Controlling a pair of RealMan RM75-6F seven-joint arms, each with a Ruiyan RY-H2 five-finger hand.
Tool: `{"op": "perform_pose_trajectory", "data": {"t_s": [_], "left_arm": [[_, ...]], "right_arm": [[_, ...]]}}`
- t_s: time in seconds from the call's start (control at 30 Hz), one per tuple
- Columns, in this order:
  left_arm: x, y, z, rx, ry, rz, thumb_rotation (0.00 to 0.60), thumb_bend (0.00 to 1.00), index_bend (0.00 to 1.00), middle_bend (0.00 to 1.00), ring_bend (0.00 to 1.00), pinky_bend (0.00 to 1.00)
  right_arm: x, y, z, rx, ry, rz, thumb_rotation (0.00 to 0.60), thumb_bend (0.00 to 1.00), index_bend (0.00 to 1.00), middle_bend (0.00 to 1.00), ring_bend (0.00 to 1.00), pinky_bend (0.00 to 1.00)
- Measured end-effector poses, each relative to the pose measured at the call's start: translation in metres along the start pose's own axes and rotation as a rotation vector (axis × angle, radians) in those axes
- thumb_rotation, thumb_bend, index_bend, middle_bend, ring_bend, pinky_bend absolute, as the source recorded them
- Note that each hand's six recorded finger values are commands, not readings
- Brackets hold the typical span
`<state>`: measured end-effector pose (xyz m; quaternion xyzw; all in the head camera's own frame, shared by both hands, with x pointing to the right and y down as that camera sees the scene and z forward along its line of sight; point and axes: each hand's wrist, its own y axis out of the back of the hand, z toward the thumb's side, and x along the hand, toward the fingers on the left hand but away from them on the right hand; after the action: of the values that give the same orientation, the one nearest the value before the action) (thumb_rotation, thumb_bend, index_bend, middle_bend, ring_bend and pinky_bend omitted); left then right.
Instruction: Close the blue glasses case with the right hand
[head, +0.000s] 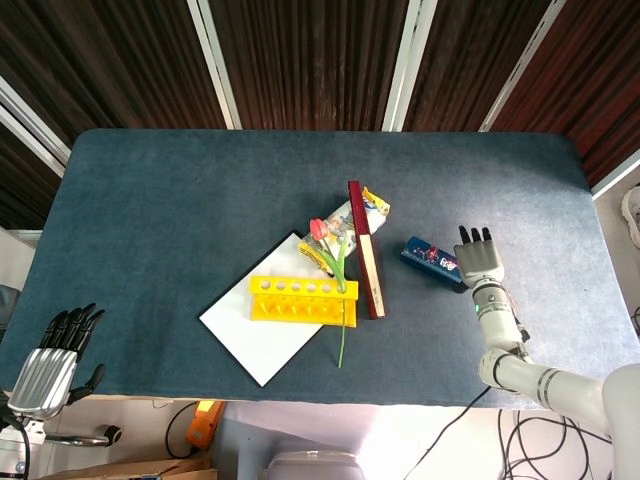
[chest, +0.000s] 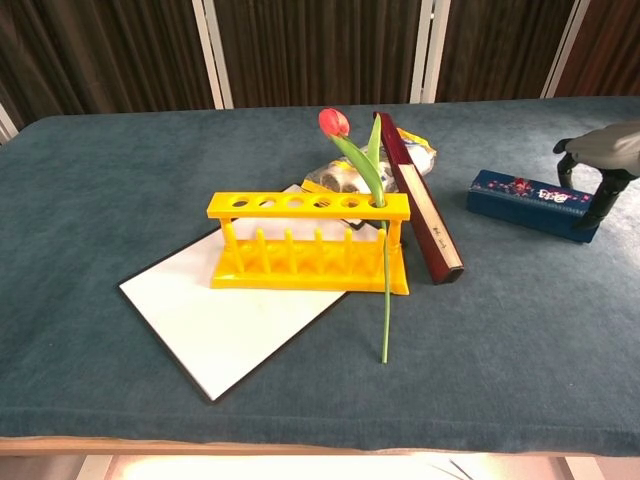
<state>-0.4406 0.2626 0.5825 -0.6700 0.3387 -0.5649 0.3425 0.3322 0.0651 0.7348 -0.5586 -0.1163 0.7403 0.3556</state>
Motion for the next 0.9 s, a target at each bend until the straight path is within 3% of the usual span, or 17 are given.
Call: {"op": "perform_pose_trajectory", "data": {"t_s": [0.1,0.23,0.3,0.47,0.6,0.8,0.9], "left_arm": [[0.000,0.000,0.000,0.001,0.000,-0.001,0.600,0.37,0.00,0.00,0.00,0.06],[0.000,-0.001,0.000,0.003,0.000,-0.002,0.600,0.37,0.00,0.00,0.00,0.06],[0.000,-0.001,0.000,0.004,0.001,-0.002,0.600,0.37,0.00,0.00,0.00,0.06],[0.000,0.000,0.000,0.001,0.001,-0.001,0.600,0.37,0.00,0.00,0.00,0.06],[-0.001,0.001,-0.001,-0.001,0.003,0.003,0.600,0.37,0.00,0.00,0.00,0.06],[-0.002,0.003,-0.002,-0.002,0.008,0.016,0.600,0.37,0.00,0.00,0.00,0.05],[-0.002,0.004,-0.002,0.001,0.012,0.020,0.600,0.37,0.00,0.00,0.00,0.05]], "right_arm": [[0.001,0.000,0.000,0.005,0.003,-0.006,0.600,0.40,0.47,0.01,0.00,0.03],[0.004,-0.001,-0.003,0.014,0.003,0.003,0.600,0.32,0.09,0.00,0.00,0.01],[0.006,-0.002,-0.004,0.023,0.000,0.008,0.600,0.26,0.01,0.00,0.00,0.00],[0.015,0.000,-0.009,0.034,-0.008,0.006,0.600,0.20,0.00,0.00,0.00,0.00],[0.027,0.005,-0.017,0.043,-0.014,-0.039,0.600,0.20,0.00,0.00,0.00,0.00],[0.065,0.012,-0.035,0.059,-0.020,-0.194,0.600,0.20,0.00,0.00,0.00,0.00],[0.097,0.001,-0.051,0.038,-0.027,-0.291,0.600,0.20,0.00,0.00,0.00,0.00]]}}
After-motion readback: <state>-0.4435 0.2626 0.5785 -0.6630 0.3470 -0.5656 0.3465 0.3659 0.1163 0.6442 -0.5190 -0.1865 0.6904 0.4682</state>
